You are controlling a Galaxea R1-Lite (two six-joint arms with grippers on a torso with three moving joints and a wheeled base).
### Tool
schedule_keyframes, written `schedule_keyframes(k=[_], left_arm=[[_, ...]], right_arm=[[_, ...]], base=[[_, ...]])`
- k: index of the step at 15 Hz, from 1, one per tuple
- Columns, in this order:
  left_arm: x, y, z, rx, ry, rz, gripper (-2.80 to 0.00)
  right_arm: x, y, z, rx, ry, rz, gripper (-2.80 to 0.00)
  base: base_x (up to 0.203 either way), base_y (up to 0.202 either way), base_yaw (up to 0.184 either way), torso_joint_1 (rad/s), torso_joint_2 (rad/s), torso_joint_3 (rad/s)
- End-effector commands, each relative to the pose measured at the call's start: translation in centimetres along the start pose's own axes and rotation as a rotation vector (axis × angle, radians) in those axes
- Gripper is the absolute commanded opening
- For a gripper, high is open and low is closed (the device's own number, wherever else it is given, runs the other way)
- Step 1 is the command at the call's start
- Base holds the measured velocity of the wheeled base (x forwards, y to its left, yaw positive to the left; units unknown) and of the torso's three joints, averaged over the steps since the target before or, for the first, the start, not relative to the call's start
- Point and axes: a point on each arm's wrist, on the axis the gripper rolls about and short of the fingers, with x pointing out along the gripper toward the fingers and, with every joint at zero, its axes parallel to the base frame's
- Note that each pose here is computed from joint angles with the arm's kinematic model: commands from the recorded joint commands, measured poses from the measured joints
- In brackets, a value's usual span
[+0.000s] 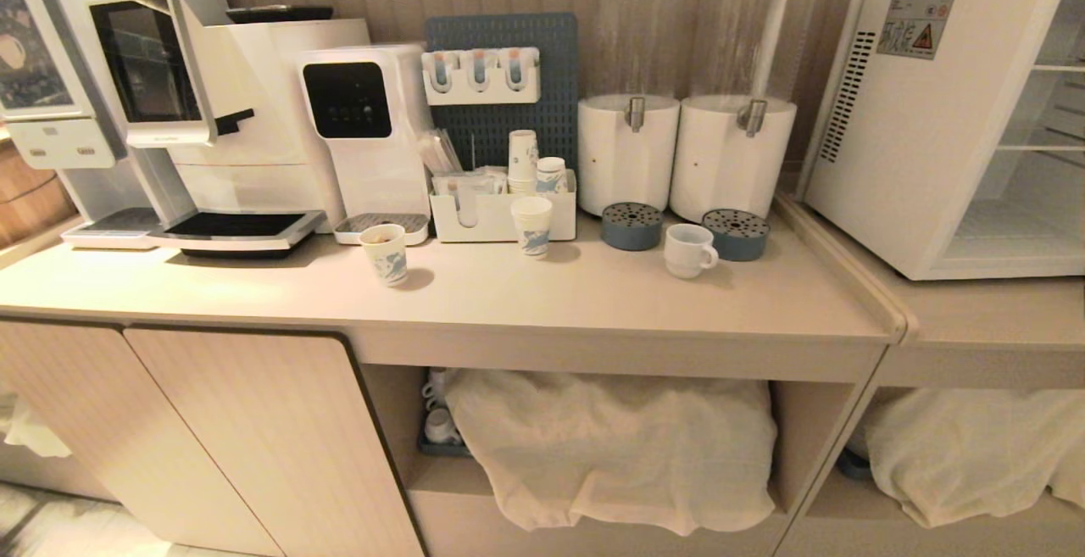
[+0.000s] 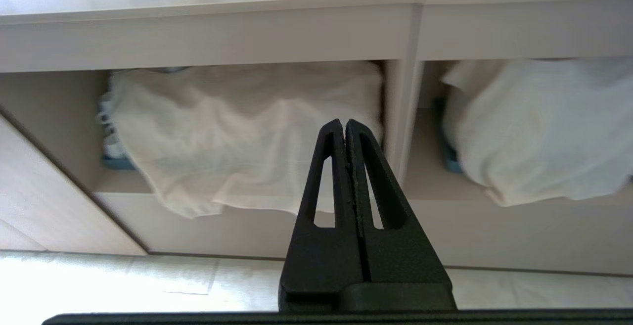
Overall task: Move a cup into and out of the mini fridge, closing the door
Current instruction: Close the freezer door
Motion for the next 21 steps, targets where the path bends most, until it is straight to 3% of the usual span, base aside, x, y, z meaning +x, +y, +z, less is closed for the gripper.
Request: schedule_keyframes(k=[1,21], left_arm=[[0.14,0.19,-1.13,-0.002,0.033,0.006,-2.80],[0.14,0.19,-1.13,-0.002,0.033,0.006,-2.80]], right_arm=[[0.01,0.00,-0.01,0.000,0.004,0.000,-2.80],[0.00,0.00,0.02,0.000,0.003,-0.001,-2.80]], base=[[0.000,-0.196,0.001,0.005,0.01,0.004],[0.000,-0.194,0.000,0.002,0.00,0.002]])
